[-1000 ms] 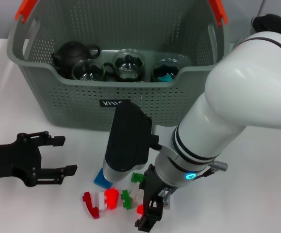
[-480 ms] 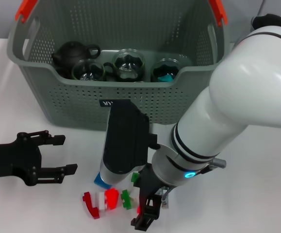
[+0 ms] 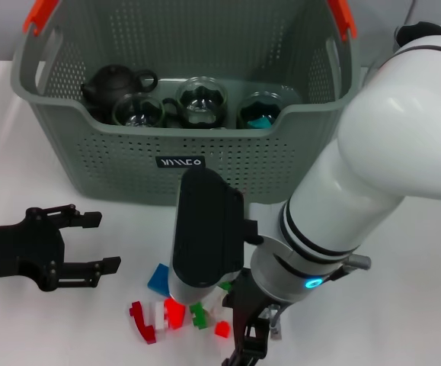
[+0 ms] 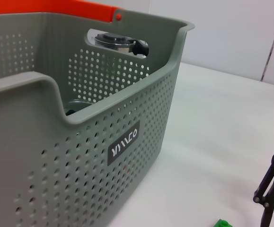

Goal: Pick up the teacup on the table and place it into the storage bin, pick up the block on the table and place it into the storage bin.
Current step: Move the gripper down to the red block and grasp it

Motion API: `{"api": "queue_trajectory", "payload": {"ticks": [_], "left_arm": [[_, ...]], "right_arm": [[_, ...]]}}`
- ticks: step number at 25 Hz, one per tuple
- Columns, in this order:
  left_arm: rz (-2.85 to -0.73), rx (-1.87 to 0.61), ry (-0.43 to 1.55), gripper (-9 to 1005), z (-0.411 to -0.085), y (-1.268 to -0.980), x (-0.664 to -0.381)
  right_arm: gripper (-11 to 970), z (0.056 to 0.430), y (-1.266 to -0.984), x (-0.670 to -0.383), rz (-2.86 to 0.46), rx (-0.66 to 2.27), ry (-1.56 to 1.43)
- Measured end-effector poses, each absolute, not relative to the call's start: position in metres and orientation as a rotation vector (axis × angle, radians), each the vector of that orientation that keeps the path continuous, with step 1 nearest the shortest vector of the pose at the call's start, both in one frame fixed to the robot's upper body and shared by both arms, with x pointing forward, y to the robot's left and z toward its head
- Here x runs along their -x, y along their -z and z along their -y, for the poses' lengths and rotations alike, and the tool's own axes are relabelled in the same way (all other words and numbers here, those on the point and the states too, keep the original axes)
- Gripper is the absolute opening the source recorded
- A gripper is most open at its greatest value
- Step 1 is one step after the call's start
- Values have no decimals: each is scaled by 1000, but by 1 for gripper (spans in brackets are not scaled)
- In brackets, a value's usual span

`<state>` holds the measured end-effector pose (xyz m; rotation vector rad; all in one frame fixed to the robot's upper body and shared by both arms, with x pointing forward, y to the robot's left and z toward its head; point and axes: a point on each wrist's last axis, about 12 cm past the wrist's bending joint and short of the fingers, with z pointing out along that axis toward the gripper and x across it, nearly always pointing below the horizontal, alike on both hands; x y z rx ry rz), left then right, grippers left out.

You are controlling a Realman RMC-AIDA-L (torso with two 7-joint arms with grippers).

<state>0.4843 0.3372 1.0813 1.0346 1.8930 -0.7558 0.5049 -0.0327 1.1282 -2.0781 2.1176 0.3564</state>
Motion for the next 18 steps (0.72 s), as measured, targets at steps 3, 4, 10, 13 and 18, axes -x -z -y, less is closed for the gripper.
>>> {"api": "queue_trajectory", "payload": {"ticks": [3,4,10,13,18], "left_arm": [[-1893,-1034,756,827,-337,-1081,-484],[-1893,-1034,756,827,-337,-1081,-484],[-1893,-1034,757,827,-337,-1081,-484],[-1891,-1036,756,827,-337,-1081,-484],[-1891,-1035,751,827,-337,-1081,-484]], "right_arm": [[895,34,-1126,-505,-2134,2080,-355],[895,35,-1125,-505,-2138,2080,-355],[895,36,-1118,-507,-2158,2072,-352],[894,35,-1117,-507,-2154,2065,-357],[894,33,-1115,-508,-2156,2051,-362]]}}
